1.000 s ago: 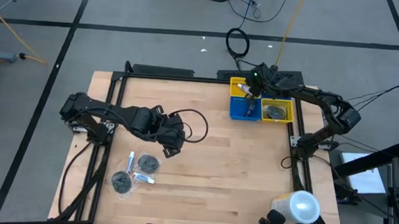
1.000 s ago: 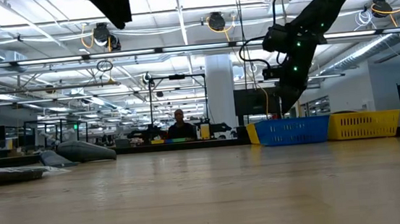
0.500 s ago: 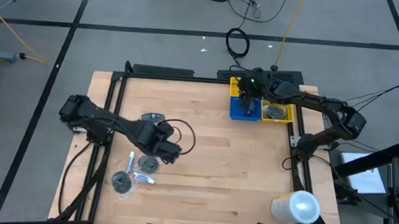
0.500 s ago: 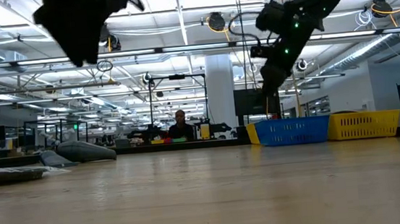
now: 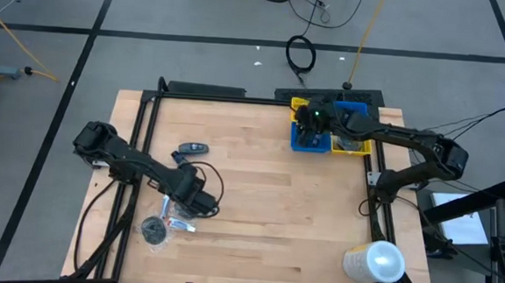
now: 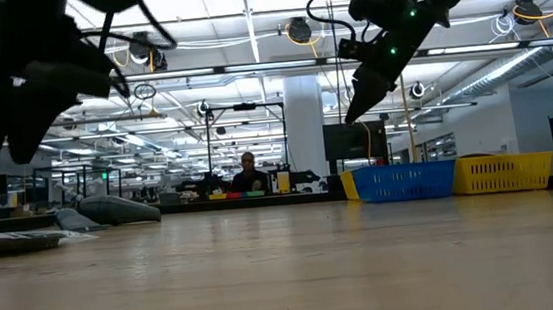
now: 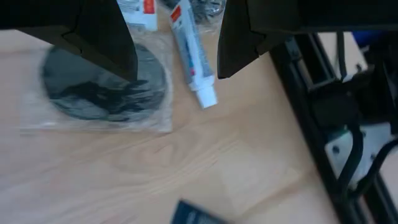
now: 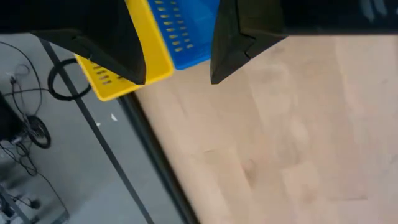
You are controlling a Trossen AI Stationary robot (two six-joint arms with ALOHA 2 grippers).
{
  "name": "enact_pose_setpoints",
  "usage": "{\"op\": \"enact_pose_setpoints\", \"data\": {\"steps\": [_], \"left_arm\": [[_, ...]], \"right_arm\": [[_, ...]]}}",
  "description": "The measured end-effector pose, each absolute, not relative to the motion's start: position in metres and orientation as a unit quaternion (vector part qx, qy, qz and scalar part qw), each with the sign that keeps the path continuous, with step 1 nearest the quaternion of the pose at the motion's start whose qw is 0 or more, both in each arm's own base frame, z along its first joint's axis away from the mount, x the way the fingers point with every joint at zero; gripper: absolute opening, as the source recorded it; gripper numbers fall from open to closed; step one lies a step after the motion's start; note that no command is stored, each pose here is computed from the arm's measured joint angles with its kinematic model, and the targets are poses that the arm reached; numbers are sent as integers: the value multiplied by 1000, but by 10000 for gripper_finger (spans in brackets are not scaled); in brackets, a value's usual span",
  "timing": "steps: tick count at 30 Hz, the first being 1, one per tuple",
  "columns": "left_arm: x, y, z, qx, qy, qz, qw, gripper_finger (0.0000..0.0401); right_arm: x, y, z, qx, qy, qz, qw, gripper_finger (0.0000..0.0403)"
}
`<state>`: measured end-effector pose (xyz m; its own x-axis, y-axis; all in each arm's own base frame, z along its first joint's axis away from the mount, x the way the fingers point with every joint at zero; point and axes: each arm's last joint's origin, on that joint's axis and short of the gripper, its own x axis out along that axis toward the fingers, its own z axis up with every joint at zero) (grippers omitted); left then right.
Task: Pick & Place Travel size toiletries
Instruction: Put the top white toothpaste into the top yellow basket
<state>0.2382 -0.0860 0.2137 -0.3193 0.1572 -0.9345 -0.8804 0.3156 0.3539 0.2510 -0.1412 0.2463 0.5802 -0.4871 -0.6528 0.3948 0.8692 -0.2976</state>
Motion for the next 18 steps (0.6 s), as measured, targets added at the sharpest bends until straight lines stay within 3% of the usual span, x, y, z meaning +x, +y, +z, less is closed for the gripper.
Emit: {"op": "enact_pose_setpoints", "data": {"steps": [9, 18], "left_arm": [[225, -82, 195, -277, 645, 528, 478, 218], [198, -74, 187, -347, 607, 502, 510, 218]], "right_arm": [[253, -129, 235, -67, 393, -228, 888, 170], [252, -129, 229, -68, 391, -229, 889, 172]]}}
